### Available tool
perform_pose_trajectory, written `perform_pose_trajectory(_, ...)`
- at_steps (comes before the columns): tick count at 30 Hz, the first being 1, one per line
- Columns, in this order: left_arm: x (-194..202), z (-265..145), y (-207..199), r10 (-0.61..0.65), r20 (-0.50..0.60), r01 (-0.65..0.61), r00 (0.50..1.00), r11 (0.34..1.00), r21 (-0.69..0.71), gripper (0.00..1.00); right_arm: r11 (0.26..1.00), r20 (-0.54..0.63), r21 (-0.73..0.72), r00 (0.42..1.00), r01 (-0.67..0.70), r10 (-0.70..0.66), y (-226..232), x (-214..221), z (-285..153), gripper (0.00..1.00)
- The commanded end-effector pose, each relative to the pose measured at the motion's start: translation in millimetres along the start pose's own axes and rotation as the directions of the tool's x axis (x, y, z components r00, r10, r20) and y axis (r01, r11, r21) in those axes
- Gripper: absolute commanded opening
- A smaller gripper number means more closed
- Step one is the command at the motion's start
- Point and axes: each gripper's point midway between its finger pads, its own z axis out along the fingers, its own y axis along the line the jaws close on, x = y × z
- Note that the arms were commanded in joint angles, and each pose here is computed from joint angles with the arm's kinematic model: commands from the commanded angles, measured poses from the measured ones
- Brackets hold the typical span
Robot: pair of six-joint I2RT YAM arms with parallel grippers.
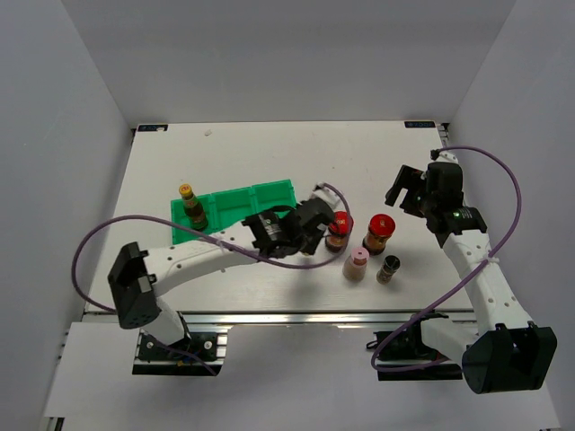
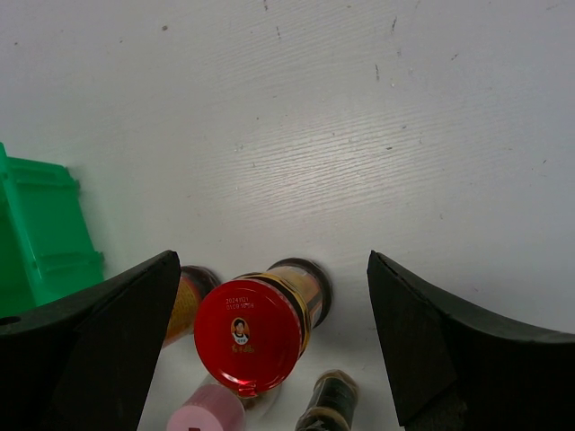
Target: Organize the condiment bottles
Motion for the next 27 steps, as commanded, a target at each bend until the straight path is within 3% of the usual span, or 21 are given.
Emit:
perform_pose_trajectory(1, -44.3, -52.8, 67.6, -0.212, 0.151, 0.231, 0.966, 0.965, -0.124, 0.0, 1.0, 0.04, 0.003, 0.999, 0.01, -0.01, -1.0, -9.4, -5.8, 0.89)
perform_pose_trajectory(2, -37.9, -58.1, 81.7, -0.234, 0.134, 0.253, 0.963, 0.955, -0.154, 0.0, 1.0, 0.041, 0.002, 0.999, 0.011, -0.011, -0.9, -9.7, -6.2, 0.89)
perform_pose_trajectory(6, -31.2, -91.4, 154.4, -0.377, 0.233, 0.437, 0.897, 0.838, -0.328, 0.0, 1.0, 0.046, 0.002, 0.999, 0.011, -0.011, -0.8, -10.8, -6.5, 0.89)
perform_pose_trajectory(12, 4.3, -122.1, 215.1, -0.512, 0.264, 0.57, 0.817, 0.648, -0.506, 0.0, 1.0, 0.033, 0.011, 0.999, 0.014, -0.014, -1.7, -8.8, -0.2, 0.89)
perform_pose_trajectory(19, 35.5, -166.8, 236.8, -0.563, 0.306, 0.625, 0.768, 0.551, -0.553, 0.0, 1.0, -0.004, 0.018, 1.0, 0.02, -0.02, -2.6, -3.2, 8.7, 0.89)
perform_pose_trajectory(23, 65.0, -159.2, 248.5, -0.602, 0.354, 0.675, 0.716, 0.468, -0.57, 0.0, 1.0, -0.007, 0.009, 1.0, 0.018, -0.018, -0.9, -3.3, 10.6, 0.89)
perform_pose_trajectory(25, 59.5, -154.0, 252.0, -0.596, 0.379, 0.692, 0.708, 0.478, -0.541, 0.0, 1.0, -0.005, -0.021, 1.0, 0.02, -0.02, 4.9, -4.2, 12.2, 0.89)
perform_pose_trajectory(27, 62.4, -151.7, 262.9, -0.603, 0.398, 0.705, 0.692, 0.445, -0.552, 0.0, 0.999, -0.002, -0.042, 1.0, 0.026, -0.026, 8.7, -5.6, 13.3, 0.89)
